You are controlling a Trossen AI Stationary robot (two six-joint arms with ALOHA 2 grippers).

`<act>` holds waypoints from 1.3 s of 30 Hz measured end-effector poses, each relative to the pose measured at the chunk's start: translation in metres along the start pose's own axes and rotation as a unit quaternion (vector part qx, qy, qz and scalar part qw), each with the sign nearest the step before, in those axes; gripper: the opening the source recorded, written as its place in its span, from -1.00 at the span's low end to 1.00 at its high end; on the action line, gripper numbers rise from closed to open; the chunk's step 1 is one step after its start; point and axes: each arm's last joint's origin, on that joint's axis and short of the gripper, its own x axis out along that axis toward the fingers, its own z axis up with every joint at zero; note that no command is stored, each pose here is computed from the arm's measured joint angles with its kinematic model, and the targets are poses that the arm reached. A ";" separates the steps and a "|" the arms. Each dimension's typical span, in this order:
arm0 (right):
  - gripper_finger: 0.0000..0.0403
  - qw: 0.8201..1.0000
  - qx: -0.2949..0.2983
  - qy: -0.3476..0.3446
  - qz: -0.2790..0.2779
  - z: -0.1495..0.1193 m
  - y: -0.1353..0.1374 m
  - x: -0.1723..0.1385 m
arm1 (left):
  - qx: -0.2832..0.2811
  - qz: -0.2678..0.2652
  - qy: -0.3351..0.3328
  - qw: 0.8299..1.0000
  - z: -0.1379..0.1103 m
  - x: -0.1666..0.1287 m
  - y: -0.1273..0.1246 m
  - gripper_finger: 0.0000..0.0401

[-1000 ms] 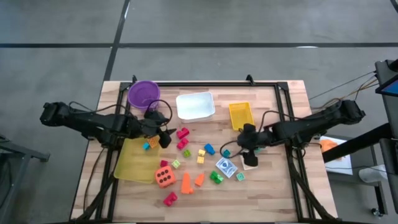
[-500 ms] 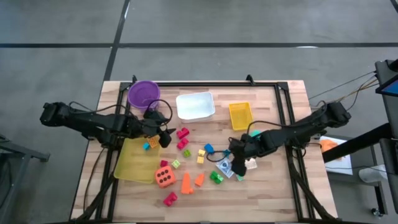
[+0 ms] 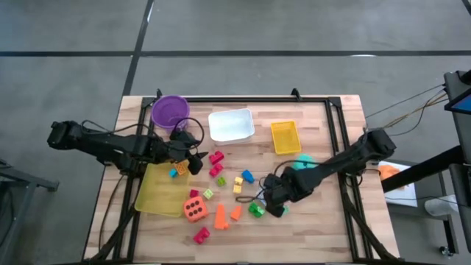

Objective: Pick & Place Toys
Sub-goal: Put the blue deck of cards into the yellow bin

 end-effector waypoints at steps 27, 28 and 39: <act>0.40 0.998 -0.050 -0.023 0.013 -0.001 0.028 0.010 | -0.003 -0.006 0.006 1.000 -0.001 0.000 0.000 0.41; 0.40 0.999 -0.047 -0.022 0.012 -0.001 0.028 0.011 | -0.003 -0.006 0.006 1.000 -0.001 0.000 0.000 0.41; 0.51 1.000 -0.010 -0.005 0.008 -0.006 0.023 0.018 | -0.003 -0.006 0.005 1.000 -0.001 0.000 0.000 0.41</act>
